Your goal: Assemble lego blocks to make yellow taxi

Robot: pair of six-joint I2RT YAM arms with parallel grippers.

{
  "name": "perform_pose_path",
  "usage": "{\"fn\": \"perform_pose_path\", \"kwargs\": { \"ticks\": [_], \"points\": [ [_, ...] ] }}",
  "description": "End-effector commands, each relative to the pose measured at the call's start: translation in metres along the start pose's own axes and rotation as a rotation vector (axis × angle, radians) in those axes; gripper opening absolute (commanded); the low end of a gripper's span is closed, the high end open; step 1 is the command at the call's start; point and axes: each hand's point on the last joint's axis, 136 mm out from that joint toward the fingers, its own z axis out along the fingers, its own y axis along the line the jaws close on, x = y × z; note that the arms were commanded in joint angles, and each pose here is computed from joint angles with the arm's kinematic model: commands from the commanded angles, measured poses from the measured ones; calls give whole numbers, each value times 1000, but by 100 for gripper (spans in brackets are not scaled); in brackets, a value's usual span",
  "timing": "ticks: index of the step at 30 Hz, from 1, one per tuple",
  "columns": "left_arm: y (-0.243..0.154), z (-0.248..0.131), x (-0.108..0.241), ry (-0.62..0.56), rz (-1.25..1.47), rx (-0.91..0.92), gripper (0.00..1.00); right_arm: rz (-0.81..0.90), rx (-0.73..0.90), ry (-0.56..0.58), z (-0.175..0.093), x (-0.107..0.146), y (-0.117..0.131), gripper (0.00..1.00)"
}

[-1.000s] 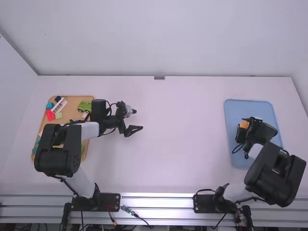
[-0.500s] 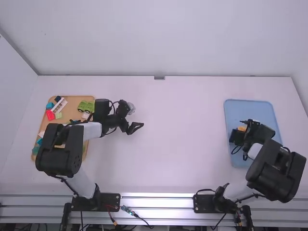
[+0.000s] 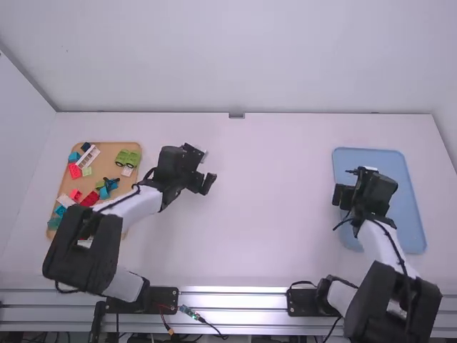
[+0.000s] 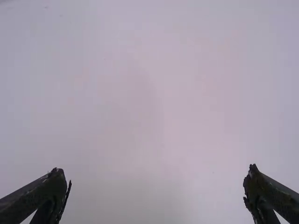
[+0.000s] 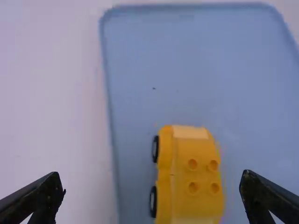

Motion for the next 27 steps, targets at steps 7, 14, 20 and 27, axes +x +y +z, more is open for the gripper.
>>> {"fn": "perform_pose_path", "kwargs": {
  "ticks": [7,14,20,27],
  "points": [
    [-7,-62,-27,-54,-4,-147,99,-99,-112,-88,-43,-20,56,99],
    [5,-86,-27,-116,-99,-171,94,-122,-165,-165,-60,-24,84,94],
    [30,-101,-7,-128,-147,-238,86,-58,-206,-235,-68,-18,96,86],
    [57,-119,28,-129,-215,-328,75,-14,-211,-230,-67,14,96,73]
  ]
}}
